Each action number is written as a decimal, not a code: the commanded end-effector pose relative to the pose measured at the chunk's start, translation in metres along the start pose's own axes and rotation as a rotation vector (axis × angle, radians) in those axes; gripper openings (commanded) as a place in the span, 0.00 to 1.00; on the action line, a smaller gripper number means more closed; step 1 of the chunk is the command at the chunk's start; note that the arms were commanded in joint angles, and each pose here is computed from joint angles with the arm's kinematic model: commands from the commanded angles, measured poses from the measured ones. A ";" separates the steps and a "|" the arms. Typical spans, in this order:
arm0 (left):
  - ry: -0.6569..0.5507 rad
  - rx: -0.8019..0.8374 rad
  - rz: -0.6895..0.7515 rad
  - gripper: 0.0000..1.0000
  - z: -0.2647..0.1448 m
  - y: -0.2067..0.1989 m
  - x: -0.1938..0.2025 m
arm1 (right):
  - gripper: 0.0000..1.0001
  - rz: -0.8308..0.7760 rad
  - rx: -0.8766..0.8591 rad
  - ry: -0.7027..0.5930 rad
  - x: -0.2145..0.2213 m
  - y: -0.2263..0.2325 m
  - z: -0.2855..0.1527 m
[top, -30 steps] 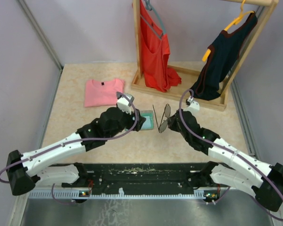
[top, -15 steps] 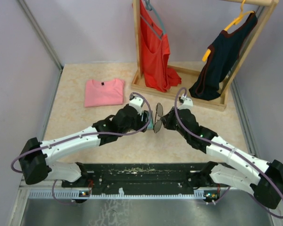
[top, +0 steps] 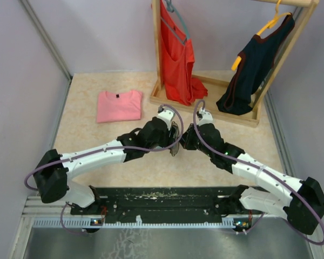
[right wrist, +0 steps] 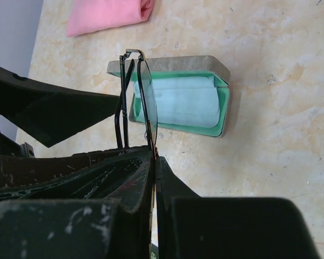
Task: Organize the sunglasses
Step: Fold the sunglasses at the center of the board.
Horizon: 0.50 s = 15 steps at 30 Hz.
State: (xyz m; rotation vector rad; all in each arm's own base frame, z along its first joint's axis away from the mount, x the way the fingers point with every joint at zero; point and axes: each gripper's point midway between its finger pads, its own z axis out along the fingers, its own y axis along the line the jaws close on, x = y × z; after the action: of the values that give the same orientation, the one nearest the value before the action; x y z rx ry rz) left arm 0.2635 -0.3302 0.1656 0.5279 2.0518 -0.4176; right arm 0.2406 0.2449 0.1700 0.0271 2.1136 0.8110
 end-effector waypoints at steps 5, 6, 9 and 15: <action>-0.066 0.020 -0.021 0.66 -0.012 -0.005 -0.026 | 0.00 0.015 -0.031 -0.101 -0.030 0.018 -0.007; -0.079 0.030 -0.026 0.67 -0.017 -0.006 -0.031 | 0.00 0.016 -0.013 -0.105 -0.030 0.014 -0.008; -0.123 0.069 -0.045 0.68 -0.033 -0.009 -0.045 | 0.00 0.015 0.038 -0.121 -0.033 0.004 -0.010; -0.180 0.028 -0.056 0.71 -0.052 0.008 -0.053 | 0.00 0.007 0.106 -0.137 -0.036 -0.008 -0.016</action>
State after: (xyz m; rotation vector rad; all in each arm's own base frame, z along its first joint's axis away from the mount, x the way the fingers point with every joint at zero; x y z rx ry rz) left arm 0.2556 -0.3201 0.2248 0.4679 1.9355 -0.5226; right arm 0.2467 0.2218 0.1615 0.1012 2.1238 0.6709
